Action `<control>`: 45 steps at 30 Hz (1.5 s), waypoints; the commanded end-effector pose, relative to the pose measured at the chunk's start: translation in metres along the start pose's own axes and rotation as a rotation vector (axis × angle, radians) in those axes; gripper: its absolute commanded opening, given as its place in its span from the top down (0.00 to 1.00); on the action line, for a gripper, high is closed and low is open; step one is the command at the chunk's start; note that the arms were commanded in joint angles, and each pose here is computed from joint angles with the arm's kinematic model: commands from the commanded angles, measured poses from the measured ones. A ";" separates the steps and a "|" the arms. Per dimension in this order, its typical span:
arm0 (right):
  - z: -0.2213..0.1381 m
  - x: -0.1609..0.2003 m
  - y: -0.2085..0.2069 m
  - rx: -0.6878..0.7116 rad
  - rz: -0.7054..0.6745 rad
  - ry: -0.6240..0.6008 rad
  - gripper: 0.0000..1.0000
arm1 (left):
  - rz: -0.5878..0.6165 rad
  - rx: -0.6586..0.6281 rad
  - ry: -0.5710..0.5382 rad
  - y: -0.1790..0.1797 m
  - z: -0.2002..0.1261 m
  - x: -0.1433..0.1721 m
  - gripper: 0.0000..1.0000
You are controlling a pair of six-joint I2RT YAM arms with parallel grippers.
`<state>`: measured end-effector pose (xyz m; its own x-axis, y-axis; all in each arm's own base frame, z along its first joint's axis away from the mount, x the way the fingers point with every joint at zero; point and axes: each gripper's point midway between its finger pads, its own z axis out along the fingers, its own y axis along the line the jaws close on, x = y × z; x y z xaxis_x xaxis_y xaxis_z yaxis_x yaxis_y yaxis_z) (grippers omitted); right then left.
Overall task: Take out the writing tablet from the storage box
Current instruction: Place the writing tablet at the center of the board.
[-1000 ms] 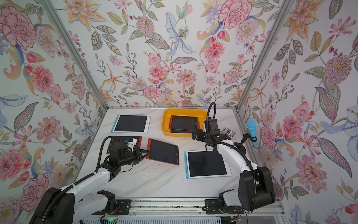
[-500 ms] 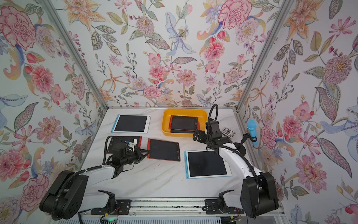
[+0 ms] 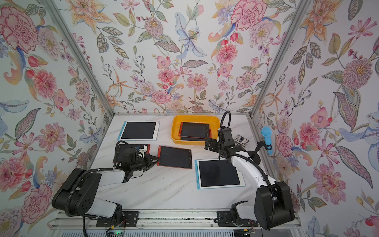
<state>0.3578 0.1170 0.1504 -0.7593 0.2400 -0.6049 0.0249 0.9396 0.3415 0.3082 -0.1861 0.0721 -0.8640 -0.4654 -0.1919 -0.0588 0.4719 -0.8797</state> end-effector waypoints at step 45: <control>0.061 -0.073 0.011 0.051 -0.022 0.005 0.00 | 0.410 -0.489 -0.214 -0.076 -0.038 -0.134 0.01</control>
<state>0.4412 0.1195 0.1624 -0.7474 0.2361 -0.6210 0.0386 0.9486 0.3141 0.4016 -0.1342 0.1852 -0.7374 -0.3525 -0.5761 -0.0203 0.8642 -0.5028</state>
